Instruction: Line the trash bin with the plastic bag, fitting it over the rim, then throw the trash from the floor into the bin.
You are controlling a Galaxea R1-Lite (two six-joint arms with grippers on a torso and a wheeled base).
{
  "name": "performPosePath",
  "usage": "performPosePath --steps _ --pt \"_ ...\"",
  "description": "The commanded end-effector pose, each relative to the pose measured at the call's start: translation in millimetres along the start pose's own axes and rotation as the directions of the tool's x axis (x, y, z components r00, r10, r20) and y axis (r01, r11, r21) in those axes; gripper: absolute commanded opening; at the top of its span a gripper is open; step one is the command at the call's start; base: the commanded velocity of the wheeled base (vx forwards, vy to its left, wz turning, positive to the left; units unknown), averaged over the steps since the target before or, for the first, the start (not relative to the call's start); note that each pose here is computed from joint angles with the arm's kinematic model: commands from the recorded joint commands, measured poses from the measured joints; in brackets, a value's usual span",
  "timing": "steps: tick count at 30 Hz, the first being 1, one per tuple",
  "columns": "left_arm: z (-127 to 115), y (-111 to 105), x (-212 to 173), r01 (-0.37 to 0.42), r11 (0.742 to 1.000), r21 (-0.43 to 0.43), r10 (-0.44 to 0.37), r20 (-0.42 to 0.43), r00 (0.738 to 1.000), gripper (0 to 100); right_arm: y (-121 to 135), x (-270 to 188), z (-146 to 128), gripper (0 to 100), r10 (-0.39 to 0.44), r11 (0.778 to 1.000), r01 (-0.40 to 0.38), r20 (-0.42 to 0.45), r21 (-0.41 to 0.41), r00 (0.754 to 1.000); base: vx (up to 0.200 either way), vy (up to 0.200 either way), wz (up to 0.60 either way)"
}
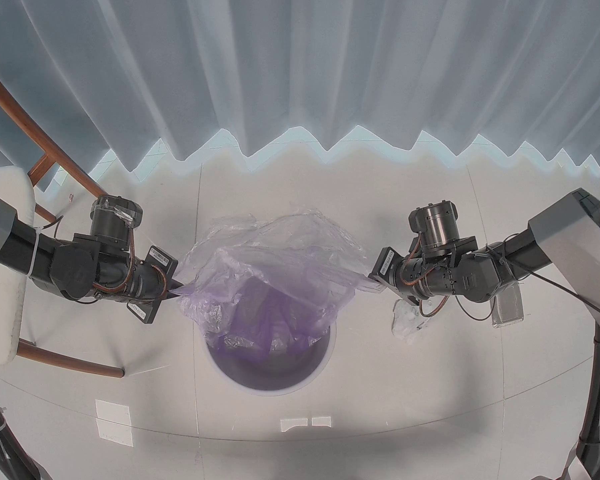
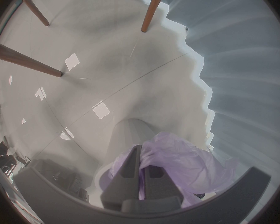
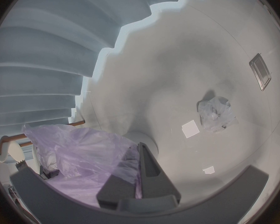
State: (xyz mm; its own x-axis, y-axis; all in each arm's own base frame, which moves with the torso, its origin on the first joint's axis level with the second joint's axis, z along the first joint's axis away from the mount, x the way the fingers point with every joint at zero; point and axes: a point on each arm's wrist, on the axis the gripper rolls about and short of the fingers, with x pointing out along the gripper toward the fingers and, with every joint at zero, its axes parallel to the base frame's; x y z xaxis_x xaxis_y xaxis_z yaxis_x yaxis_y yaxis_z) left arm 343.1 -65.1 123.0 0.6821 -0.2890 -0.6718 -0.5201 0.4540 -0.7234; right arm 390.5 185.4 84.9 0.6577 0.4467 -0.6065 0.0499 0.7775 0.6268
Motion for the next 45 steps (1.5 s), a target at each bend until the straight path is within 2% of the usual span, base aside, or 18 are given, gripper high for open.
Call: performPosePath --steps 1,8,13,21,27,29,33,34,36,40,42,45 --pt "3 10 15 -0.043 0.999 -0.015 0.043 -0.009 0.999 0 -11 14 -6 0 -0.024 1.0 0.024 -0.032 -0.004 0.999 0.0 0.0 0.0" --pt "4 13 18 -0.055 0.998 -0.021 0.055 -0.01 0.998 0 -20 24 -13 0 -0.037 0.999 0.035 -0.071 -0.024 0.997 0.0 0.0 0.0" --pt "9 26 24 -0.09 0.995 -0.043 0.089 -0.011 0.996 0 -27 31 -19 0 -0.056 0.998 0.054 -0.09 -0.026 0.994 0.0 0.0 0.0" --pt "12 27 39 -0.04 0.999 -0.033 0.041 0.013 0.999 0 -33 49 -20 0 -0.028 0.999 0.027 -0.062 -0.027 0.998 0.0 0.0 0.0" --pt "9 21 35 -0.002 1.0 -0.031 0.003 0.021 1.0 0 -12 41 -3 0 0.038 0.999 -0.038 -0.002 -0.025 0.999 0.0 0.0 0.0" --pt "4 12 17 0.036 0.999 -0.012 -0.035 0.023 0.999 0 0 23 5 0 0.067 0.998 -0.067 0.024 -0.008 0.997 0.0 0.0 0.0" --pt "-15 7 -12 0.077 0.996 0.034 -0.078 0.013 0.997 0 15 -10 9 0 0.103 0.994 -0.105 0.048 0.04 0.993 0.0 0.0 0.0" --pt "-19 4 -21 0.094 0.995 0.041 -0.094 0.013 0.995 0 18 -19 9 100 0.109 0.993 -0.111 0.051 0.042 0.993 0.0 0.0 0.0" --pt "-21 3 -31 0.11 0.993 0.047 -0.111 0.015 0.994 0 19 -28 8 100 0.113 0.992 -0.116 0.055 0.049 0.992 0.0 0.0 0.0" --pt "-39 4 -61 0.155 0.985 0.081 -0.156 -0.005 0.988 0 46 -79 2 100 0.191 0.969 -0.199 0.068 0.145 0.979 0.0 0.0 0.0" --pt "-47 7 -74 0.171 0.981 0.093 -0.171 -0.01 0.985 0 62 -96 -11 100 0.204 0.96 -0.205 0.023 0.189 0.979 0.0 0.0 0.0" --pt "-56 11 -83 0.18 0.978 0.106 -0.178 -0.026 0.984 0 83 -122 -24 100 0.213 0.956 -0.2 -0.041 0.215 0.976 0.0 0.0 0.0"
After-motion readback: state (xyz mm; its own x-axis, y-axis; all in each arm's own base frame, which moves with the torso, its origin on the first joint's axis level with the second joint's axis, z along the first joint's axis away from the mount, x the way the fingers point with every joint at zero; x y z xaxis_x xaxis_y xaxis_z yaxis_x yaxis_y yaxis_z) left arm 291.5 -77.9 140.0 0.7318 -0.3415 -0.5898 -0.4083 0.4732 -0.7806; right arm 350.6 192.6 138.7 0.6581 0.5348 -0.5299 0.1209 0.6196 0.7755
